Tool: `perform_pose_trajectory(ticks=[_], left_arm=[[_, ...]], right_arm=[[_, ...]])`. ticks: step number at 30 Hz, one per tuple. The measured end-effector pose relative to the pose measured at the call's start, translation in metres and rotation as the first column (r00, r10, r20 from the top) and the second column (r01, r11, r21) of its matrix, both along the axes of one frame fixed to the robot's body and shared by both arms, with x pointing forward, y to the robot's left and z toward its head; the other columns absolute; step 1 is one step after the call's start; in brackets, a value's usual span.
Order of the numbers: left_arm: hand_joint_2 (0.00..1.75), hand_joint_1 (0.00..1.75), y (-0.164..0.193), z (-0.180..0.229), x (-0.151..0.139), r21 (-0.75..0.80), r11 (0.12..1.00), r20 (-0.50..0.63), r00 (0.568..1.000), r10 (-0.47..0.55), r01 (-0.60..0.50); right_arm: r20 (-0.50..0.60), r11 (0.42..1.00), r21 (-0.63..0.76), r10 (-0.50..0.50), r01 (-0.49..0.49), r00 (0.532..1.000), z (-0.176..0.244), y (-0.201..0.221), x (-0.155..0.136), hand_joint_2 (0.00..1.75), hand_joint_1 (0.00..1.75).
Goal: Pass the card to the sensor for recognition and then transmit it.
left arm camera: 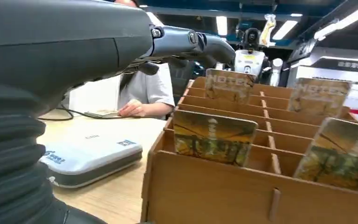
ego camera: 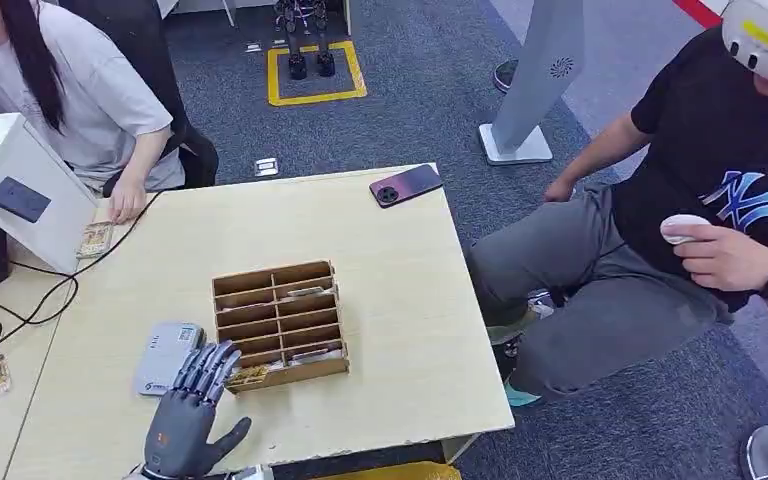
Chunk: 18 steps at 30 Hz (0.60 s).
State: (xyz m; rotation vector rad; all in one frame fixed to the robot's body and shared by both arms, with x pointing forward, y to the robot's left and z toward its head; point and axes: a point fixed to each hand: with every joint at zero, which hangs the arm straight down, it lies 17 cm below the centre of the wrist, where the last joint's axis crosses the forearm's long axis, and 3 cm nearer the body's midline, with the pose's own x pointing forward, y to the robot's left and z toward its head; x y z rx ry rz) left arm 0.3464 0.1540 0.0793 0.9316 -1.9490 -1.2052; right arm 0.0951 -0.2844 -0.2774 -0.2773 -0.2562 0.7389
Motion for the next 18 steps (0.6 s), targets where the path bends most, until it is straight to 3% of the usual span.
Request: perform_pose_trajectory(ticks=[18], left_arm=[[1.75,0.0,-0.021,0.006,0.003,0.031,0.999,0.027,1.0,-0.016,0.016]], right_arm=[[0.0,1.0,0.0,0.005,-0.005,1.0,0.0,0.001,0.0,0.0,0.0]])
